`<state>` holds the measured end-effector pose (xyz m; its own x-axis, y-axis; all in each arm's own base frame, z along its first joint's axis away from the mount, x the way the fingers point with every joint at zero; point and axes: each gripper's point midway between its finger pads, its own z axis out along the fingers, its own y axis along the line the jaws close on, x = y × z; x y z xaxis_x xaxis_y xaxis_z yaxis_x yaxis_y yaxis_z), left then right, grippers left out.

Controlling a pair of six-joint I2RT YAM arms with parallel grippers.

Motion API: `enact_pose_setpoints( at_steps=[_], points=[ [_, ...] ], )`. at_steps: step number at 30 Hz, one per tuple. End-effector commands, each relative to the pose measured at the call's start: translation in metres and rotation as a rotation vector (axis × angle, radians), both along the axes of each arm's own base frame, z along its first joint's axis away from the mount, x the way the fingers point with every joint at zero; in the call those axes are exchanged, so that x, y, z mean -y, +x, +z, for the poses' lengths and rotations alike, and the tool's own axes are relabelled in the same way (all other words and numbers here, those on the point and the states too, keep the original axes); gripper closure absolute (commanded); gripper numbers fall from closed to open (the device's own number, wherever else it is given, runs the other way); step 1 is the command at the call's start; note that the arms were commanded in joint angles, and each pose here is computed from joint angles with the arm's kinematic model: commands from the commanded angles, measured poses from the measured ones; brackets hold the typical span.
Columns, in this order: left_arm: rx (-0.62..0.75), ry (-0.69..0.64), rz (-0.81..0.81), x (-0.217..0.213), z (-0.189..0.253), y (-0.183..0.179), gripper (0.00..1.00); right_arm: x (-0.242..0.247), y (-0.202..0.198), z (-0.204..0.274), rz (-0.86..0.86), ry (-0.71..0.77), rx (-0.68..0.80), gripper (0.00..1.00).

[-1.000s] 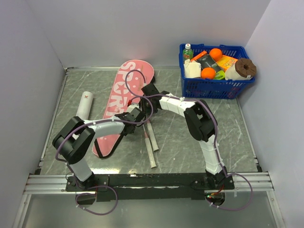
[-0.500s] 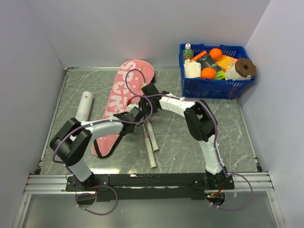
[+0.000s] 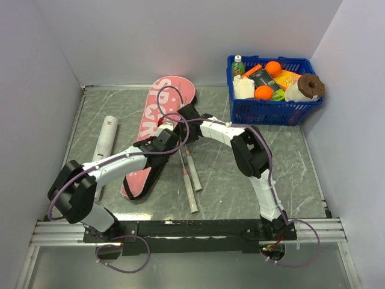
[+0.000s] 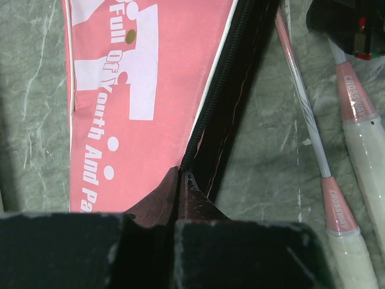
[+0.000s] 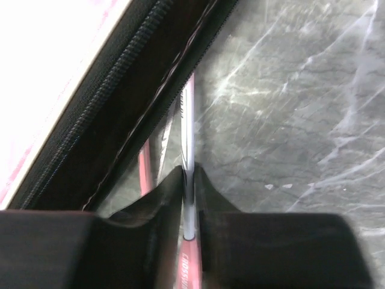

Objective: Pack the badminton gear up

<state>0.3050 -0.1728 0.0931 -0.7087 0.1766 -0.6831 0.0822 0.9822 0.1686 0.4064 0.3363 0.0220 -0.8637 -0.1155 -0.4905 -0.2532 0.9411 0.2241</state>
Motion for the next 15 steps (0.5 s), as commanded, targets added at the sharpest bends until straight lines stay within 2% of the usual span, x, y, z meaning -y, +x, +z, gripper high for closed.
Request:
enact_pose_setpoints(
  at_steps=[1, 5, 7, 8, 9, 14, 15],
  points=[
    [0.037, -0.071, -0.003, 0.002, 0.020, 0.005, 0.99, 0.016, 0.002, -0.023, -0.034, -0.087, -0.031, 0.98],
    [0.041, -0.081, -0.001, 0.001, 0.023, 0.007, 0.99, 0.034, -0.007, -0.026, -0.070, -0.125, -0.050, 1.00],
    [0.057, -0.099, 0.001, 0.002, 0.029, 0.008, 0.99, 0.043, -0.011, -0.009, -0.097, -0.121, -0.012, 1.00],
    [0.060, -0.108, 0.001, 0.002, 0.030, 0.008, 0.99, 0.056, -0.027, -0.020, -0.112, -0.144, -0.042, 1.00],
    [0.066, -0.119, 0.003, 0.001, 0.032, 0.010, 0.99, 0.061, -0.028, -0.004, -0.127, -0.135, -0.010, 1.00],
    [0.093, -0.170, -0.002, 0.005, 0.042, 0.014, 0.99, 0.101, -0.075, -0.007, -0.186, -0.168, -0.040, 1.00],
    [0.096, -0.180, -0.004, 0.006, 0.043, 0.015, 0.99, 0.104, -0.078, 0.007, -0.197, -0.140, -0.014, 1.00]
  ],
)
